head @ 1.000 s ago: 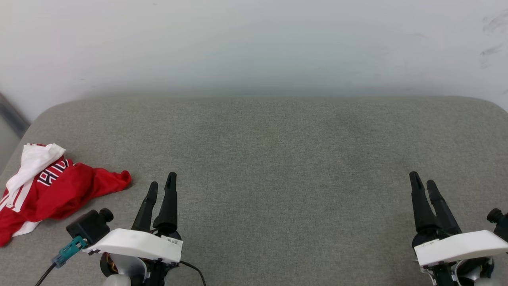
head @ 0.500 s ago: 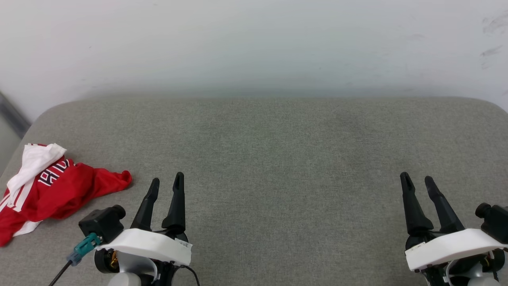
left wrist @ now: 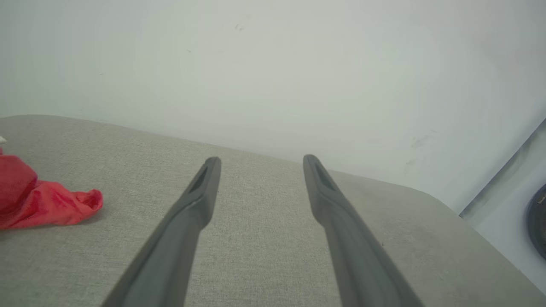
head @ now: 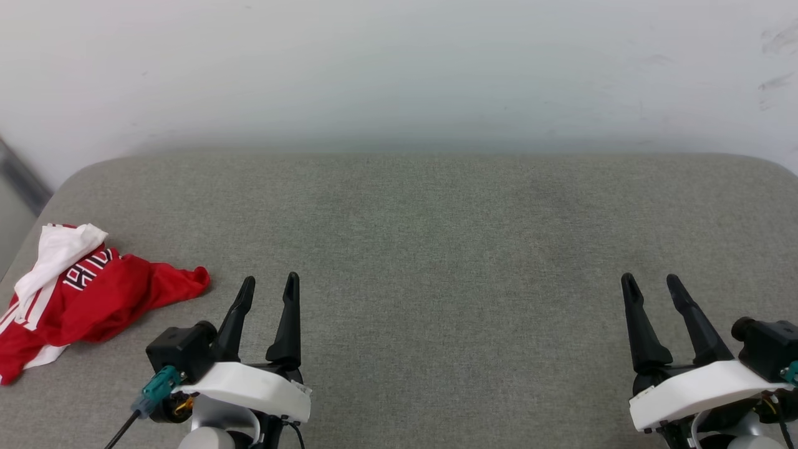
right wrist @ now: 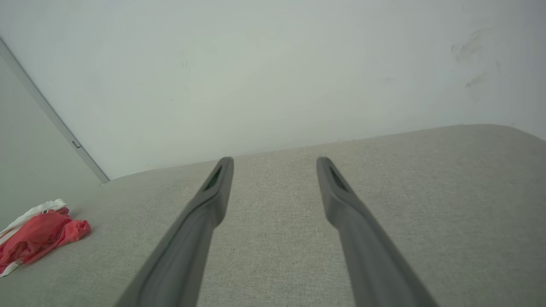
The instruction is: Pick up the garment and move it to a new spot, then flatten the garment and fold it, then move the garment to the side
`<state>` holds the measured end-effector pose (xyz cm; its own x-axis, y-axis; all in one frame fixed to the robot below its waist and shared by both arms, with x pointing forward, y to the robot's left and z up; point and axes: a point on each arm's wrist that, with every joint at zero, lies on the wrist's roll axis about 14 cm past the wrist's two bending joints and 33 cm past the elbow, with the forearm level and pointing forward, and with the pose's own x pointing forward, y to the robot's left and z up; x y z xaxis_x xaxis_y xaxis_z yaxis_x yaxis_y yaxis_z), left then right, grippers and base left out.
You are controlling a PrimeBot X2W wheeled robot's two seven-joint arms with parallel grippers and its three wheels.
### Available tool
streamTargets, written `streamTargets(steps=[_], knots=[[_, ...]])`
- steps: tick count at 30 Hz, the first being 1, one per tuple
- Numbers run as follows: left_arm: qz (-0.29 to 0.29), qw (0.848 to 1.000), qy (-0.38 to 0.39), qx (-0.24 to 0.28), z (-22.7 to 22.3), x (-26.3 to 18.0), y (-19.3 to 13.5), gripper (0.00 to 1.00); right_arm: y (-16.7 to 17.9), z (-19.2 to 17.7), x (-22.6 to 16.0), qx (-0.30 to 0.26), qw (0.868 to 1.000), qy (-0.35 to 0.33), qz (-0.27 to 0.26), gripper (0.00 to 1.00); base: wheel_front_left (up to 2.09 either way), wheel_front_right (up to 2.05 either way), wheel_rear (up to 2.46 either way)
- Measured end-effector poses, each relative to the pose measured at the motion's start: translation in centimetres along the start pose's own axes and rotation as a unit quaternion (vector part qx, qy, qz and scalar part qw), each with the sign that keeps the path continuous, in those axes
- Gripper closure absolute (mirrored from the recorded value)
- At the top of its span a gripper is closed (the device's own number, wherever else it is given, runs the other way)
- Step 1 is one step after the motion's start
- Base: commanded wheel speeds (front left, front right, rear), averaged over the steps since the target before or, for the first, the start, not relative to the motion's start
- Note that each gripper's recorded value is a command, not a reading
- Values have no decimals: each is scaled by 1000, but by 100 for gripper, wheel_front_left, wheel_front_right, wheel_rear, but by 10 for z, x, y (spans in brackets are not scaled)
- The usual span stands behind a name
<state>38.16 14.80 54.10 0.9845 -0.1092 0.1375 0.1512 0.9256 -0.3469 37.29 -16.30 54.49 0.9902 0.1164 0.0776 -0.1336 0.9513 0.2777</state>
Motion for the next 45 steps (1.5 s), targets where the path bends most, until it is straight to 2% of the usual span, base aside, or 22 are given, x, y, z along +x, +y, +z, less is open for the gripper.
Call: streamTargets(steps=[22, 45], knots=[[-13, 994, 1, 105, -6, -2, -5, 0, -5, 5, -5, -96, 995, 0, -8, 0, 0, 0, 0], [-32, 985, -8, 167, -8, -5, -12, 0, -4, 9, -6, -145, 989, -12, -6, 0, 0, 0, 0]])
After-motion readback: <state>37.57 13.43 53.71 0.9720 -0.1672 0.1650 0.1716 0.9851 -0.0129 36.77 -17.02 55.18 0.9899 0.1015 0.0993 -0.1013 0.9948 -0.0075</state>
